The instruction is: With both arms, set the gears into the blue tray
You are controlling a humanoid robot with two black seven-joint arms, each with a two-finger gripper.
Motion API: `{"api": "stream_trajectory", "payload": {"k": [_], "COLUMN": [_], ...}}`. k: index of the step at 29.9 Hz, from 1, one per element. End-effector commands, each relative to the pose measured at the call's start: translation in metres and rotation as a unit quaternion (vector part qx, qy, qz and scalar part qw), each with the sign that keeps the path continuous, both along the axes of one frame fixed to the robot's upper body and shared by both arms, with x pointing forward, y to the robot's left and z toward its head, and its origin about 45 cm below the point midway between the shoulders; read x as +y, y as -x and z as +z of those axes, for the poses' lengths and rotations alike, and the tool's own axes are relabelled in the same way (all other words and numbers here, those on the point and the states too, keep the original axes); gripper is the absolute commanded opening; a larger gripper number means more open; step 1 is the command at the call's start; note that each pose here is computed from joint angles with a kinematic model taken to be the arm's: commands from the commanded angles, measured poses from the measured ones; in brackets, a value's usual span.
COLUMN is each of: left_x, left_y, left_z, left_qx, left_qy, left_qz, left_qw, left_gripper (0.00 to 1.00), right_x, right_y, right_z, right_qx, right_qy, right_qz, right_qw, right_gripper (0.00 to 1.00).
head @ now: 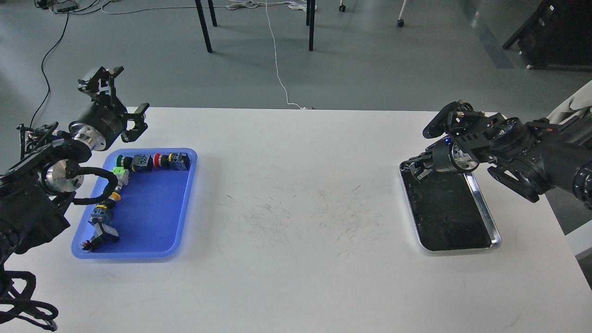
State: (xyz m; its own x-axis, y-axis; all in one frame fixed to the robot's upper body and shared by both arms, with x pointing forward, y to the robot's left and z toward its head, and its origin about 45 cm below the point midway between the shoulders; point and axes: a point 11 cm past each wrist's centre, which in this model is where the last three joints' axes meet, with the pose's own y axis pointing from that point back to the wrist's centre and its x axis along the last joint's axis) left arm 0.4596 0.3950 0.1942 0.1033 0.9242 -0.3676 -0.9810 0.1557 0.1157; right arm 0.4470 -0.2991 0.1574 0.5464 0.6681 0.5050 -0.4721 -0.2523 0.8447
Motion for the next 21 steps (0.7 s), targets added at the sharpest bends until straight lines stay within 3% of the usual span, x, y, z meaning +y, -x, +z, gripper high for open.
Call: {"api": "stream_trajectory", "payload": {"k": [1,2,4,5,15,21], "left_x": [0.0,-0.002,-0.002,-0.002,-0.004,-0.001], "left_y": [0.0,0.0,0.0,0.0,0.001,0.001], "left_z": [0.0,-0.001,-0.002,-0.002,-0.005,-0.004], "left_qx": [0.0,0.001,0.001,0.001,0.004,0.004], "left_qy": [0.0,0.001,0.001,0.001,0.003,0.001], "left_qz": [0.0,-0.001,-0.001,-0.001,-0.002,0.001], "left_qw": [1.0,1.0,1.0,1.0,1.0,1.0], "left_gripper": [0.98,0.98,0.98,0.98,0.98,0.98], "right_x": [-0.001,0.002,0.007,0.009,-0.012,-0.025], "right_y": [-0.004,-0.006,-0.01,-0.011,-0.018,0.007], "right_z": [0.007,0.011,0.021,0.025,0.073,0.082], "right_qx": [-0.005,-0.006,-0.004,0.002,0.026,0.075], "right_qy": [0.004,0.002,-0.001,-0.002,-0.024,-0.023], "right_qz": [-0.002,-0.002,-0.003,-0.01,-0.085,-0.093], "right_qw": [1.0,1.0,1.0,1.0,0.996,0.993], "right_gripper": [0.36,0.43,0.69,0.76,0.87,0.87]}}
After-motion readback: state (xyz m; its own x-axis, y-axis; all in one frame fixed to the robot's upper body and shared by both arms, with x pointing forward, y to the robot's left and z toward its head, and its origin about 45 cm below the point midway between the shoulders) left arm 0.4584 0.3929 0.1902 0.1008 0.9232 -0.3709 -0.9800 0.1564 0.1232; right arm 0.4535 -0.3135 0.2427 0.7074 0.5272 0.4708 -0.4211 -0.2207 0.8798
